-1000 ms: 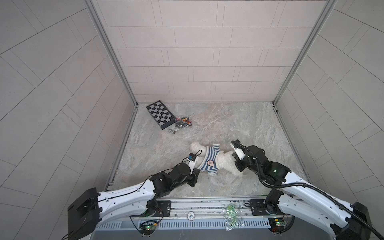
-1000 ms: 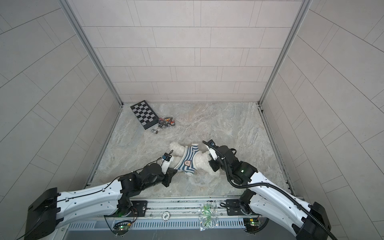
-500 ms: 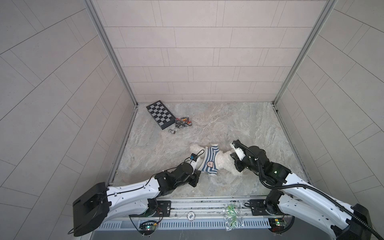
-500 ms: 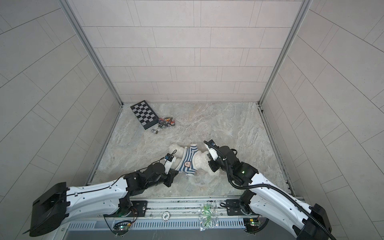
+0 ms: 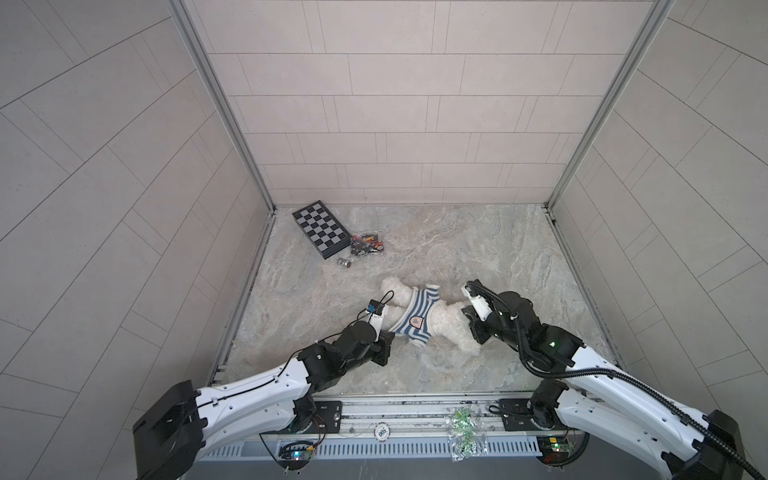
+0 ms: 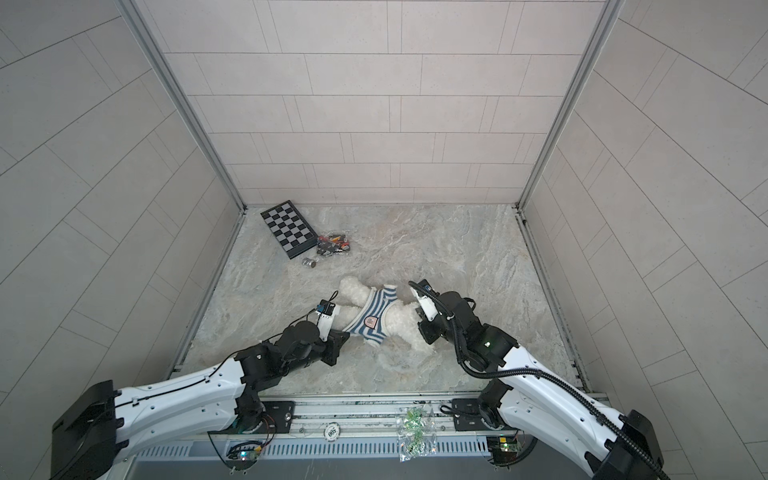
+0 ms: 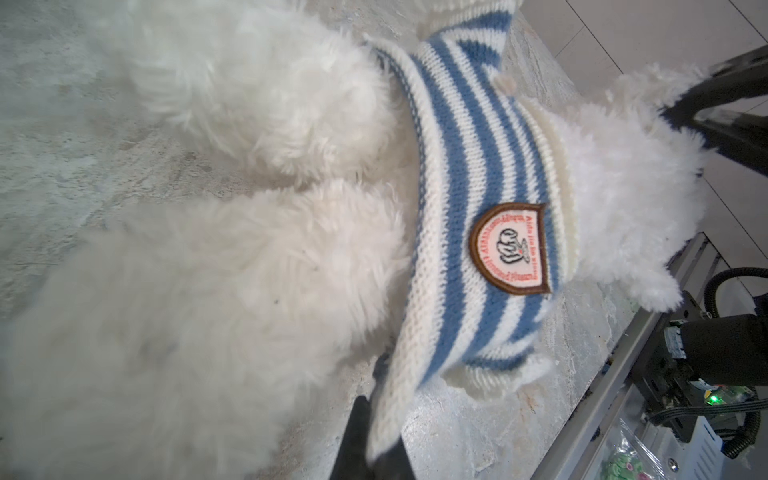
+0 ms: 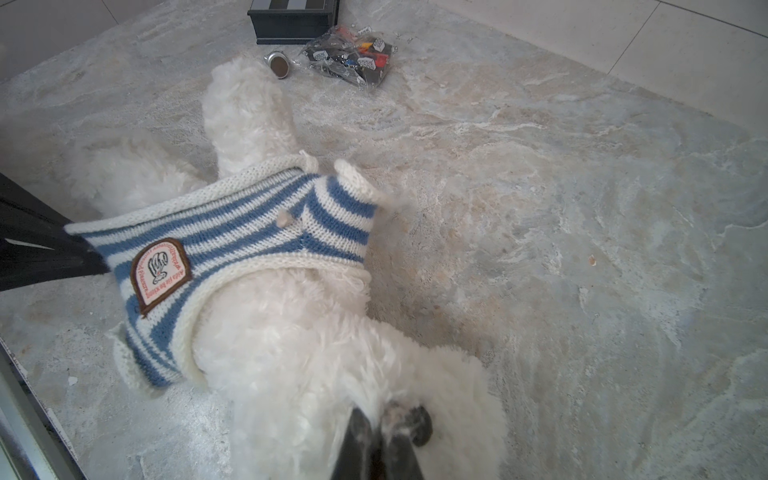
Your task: Dress the teddy bear
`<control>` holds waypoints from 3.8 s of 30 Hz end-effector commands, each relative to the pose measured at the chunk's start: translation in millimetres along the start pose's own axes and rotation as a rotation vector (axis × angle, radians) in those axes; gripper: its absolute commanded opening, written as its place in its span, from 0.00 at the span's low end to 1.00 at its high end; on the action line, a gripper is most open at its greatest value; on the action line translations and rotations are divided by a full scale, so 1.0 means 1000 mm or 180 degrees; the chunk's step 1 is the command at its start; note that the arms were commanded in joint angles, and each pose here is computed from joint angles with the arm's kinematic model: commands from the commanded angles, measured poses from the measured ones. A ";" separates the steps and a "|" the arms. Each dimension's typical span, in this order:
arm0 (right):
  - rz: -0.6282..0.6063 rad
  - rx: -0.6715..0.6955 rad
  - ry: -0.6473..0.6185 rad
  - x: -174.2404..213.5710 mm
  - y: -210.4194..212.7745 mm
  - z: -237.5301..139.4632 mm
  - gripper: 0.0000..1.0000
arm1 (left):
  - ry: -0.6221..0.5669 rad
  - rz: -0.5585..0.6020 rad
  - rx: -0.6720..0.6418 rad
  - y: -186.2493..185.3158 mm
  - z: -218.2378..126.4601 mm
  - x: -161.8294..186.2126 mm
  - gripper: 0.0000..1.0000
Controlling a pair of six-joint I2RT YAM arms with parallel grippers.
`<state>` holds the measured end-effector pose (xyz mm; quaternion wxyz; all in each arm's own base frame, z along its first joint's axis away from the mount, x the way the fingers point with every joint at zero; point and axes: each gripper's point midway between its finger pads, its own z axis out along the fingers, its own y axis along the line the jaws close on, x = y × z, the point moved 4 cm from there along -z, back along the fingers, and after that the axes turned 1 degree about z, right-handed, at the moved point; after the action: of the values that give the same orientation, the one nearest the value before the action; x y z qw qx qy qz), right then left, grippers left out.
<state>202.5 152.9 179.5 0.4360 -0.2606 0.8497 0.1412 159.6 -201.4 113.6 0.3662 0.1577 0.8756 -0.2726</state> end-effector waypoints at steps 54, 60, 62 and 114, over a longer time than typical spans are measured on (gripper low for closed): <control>-0.0984 -0.0680 -0.0148 -0.047 0.042 0.052 0.00 | 0.0490 -0.0444 -0.0533 0.067 0.014 -0.028 0.36; -0.0941 -0.0626 -0.0046 -0.061 0.035 0.078 0.03 | 0.0623 -0.0591 -0.0402 0.065 0.016 -0.001 0.31; -0.0937 -0.0606 0.0015 -0.064 0.034 0.091 0.03 | 0.0609 -0.0634 -0.0299 0.058 0.016 0.003 0.30; -0.0326 -0.0528 0.0372 0.025 0.081 0.088 0.07 | -0.0200 -0.0936 0.0642 -0.014 -0.011 -0.019 0.28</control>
<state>204.0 256.7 119.5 0.3789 -0.3522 0.8360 0.1829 156.5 -221.0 141.2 0.3289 0.0583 0.8337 -0.4398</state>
